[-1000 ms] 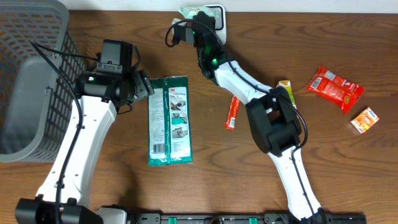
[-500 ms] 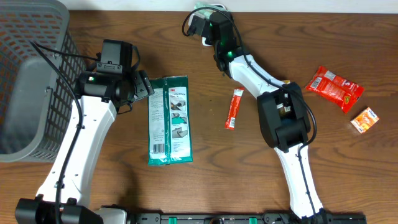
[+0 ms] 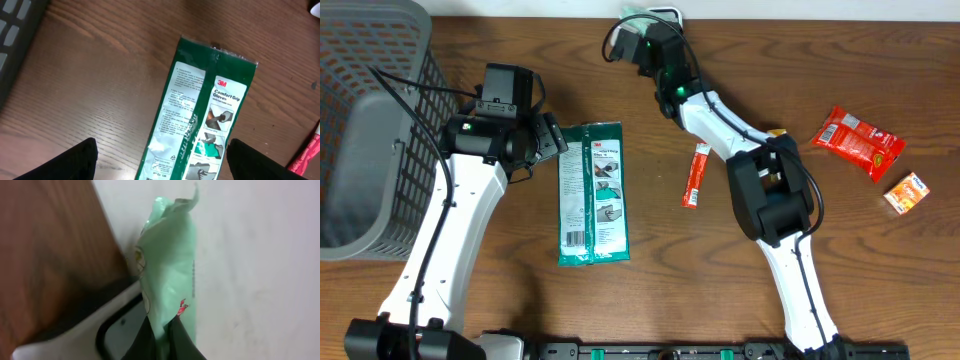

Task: Scan the item barcode
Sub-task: 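Hold the wipes pack in front of the white scanner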

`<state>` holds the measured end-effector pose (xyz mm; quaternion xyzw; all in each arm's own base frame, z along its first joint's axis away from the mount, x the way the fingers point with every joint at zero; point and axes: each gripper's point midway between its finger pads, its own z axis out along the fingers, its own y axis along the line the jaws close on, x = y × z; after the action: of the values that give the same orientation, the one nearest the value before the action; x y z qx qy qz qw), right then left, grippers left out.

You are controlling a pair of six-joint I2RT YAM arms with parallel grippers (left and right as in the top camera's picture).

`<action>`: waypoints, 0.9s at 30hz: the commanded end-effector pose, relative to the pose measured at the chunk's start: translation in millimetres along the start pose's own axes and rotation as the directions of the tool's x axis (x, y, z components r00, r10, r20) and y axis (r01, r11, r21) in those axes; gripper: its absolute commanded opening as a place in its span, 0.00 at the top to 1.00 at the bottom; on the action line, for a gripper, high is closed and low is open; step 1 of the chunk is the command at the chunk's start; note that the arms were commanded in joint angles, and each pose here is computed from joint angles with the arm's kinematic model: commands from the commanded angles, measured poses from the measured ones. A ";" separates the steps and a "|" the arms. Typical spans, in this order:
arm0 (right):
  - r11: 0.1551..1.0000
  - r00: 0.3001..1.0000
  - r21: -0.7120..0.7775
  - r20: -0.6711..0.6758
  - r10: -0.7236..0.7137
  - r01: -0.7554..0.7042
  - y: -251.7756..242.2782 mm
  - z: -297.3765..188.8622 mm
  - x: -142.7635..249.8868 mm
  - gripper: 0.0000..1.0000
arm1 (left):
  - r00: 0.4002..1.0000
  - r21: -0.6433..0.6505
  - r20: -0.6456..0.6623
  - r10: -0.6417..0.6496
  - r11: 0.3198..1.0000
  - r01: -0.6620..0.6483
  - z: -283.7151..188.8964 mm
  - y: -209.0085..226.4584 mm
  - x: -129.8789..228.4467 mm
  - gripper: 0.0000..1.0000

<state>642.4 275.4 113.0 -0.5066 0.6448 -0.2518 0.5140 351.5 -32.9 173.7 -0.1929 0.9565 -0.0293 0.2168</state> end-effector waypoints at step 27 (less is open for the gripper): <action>0.978 0.996 -0.184 -0.031 0.089 -0.093 40.7 -4.9 8.9 0.99 | 1.000 -0.009 0.005 0.006 1.000 -0.006 -0.5 2.0 -2.2 0.16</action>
<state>627.0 278.1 81.8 -0.5320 0.6741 -0.2057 0.4694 351.5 -32.9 173.7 -0.1929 0.9565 -0.0293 0.2168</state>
